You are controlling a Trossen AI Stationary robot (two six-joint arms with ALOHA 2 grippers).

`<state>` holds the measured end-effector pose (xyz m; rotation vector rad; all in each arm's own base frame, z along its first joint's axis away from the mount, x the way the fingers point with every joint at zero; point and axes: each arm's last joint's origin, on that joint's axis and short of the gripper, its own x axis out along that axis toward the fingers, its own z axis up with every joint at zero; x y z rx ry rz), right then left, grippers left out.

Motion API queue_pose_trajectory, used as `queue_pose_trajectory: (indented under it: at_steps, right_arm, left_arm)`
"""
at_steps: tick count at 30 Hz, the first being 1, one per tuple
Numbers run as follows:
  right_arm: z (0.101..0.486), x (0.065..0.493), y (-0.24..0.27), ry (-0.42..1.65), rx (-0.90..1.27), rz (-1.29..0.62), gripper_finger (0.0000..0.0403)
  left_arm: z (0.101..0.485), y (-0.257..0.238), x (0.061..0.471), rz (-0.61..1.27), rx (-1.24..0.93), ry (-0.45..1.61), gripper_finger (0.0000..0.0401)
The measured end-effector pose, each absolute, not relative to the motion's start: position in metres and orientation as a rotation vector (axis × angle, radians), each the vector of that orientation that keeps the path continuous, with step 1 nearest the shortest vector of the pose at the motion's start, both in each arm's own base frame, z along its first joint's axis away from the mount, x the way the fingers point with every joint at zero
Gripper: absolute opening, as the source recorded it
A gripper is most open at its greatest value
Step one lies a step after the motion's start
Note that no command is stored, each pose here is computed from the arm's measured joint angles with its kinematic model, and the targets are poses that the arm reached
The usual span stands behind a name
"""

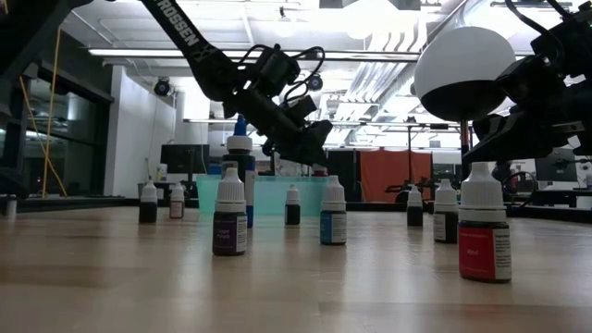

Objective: Pick & Place food coloring
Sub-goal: Put the big blue food coloring bottle into the blue transparent bin

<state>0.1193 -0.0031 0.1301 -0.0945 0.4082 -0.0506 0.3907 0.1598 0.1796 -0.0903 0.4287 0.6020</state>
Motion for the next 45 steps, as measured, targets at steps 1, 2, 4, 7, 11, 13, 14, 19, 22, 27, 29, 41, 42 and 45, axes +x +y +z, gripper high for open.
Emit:
queue_pose_trajectory:
  at_steps: [1, 2, 4, 7, 11, 13, 14, 19, 22, 27, 29, 41, 42, 45]
  right_arm:
    - [0.130, 0.119, -0.003, 0.408, -0.094, -0.051, 0.0000]
    - [0.130, 0.119, -0.003, 0.408, -0.094, -0.050, 0.0000]
    - [0.130, 0.119, -0.003, 0.408, -0.094, -0.051, 0.0000]
    - [0.130, 0.119, -0.003, 0.408, -0.095, -0.050, 0.0000]
    - [0.130, 0.119, -0.003, 0.408, -0.095, -0.051, 0.0000]
    - [0.130, 0.119, -0.003, 0.408, -0.095, -0.050, 0.0000]
    - [0.130, 0.119, -0.003, 0.408, -0.094, -0.051, 0.0000]
    - [0.130, 0.119, -0.003, 0.408, -0.094, -0.051, 0.0000]
    - [0.130, 0.119, -0.003, 0.408, -0.094, -0.051, 0.0000]
    - [0.130, 0.119, -0.003, 0.409, -0.095, -0.051, 0.0000]
    - [0.130, 0.119, -0.003, 0.409, -0.095, -0.050, 0.0000]
    - [0.130, 0.119, -0.003, 0.409, -0.094, -0.051, 0.0000]
    - [0.130, 0.119, -0.003, 0.409, -0.094, -0.050, 0.0000]
    - [0.130, 0.119, -0.003, 0.408, -0.094, -0.050, 0.0000]
  left_arm:
    - [0.180, 0.160, 0.391, 0.600, -0.081, 0.424, 0.0155]
    - [0.181, 0.160, 0.391, 0.599, -0.077, 0.419, 0.0155]
    - [0.184, 0.161, 0.393, 0.596, -0.061, 0.417, 0.0155]
    - [0.193, 0.161, 0.397, 0.591, -0.046, 0.393, 0.0155]
    - [0.207, 0.161, 0.405, 0.577, -0.007, 0.373, 0.0155]
    - [0.219, 0.158, 0.406, 0.570, 0.005, 0.372, 0.0155]
    - [0.226, 0.159, 0.406, 0.569, 0.016, 0.363, 0.0155]
    - [0.263, 0.150, 0.402, 0.542, 0.064, 0.324, 0.0155]
    - [0.290, 0.137, 0.394, 0.516, 0.084, 0.302, 0.0155]
    - [0.321, 0.107, 0.373, 0.433, 0.116, 0.349, 0.0155]
    - [0.329, 0.094, 0.364, 0.372, 0.139, 0.386, 0.0155]
    - [0.348, 0.027, 0.287, -0.078, 0.159, 0.751, 0.0154]
    - [0.344, 0.024, 0.283, -0.111, 0.154, 0.767, 0.0154]
    - [0.325, 0.017, 0.271, -0.200, 0.136, 0.784, 0.0154]
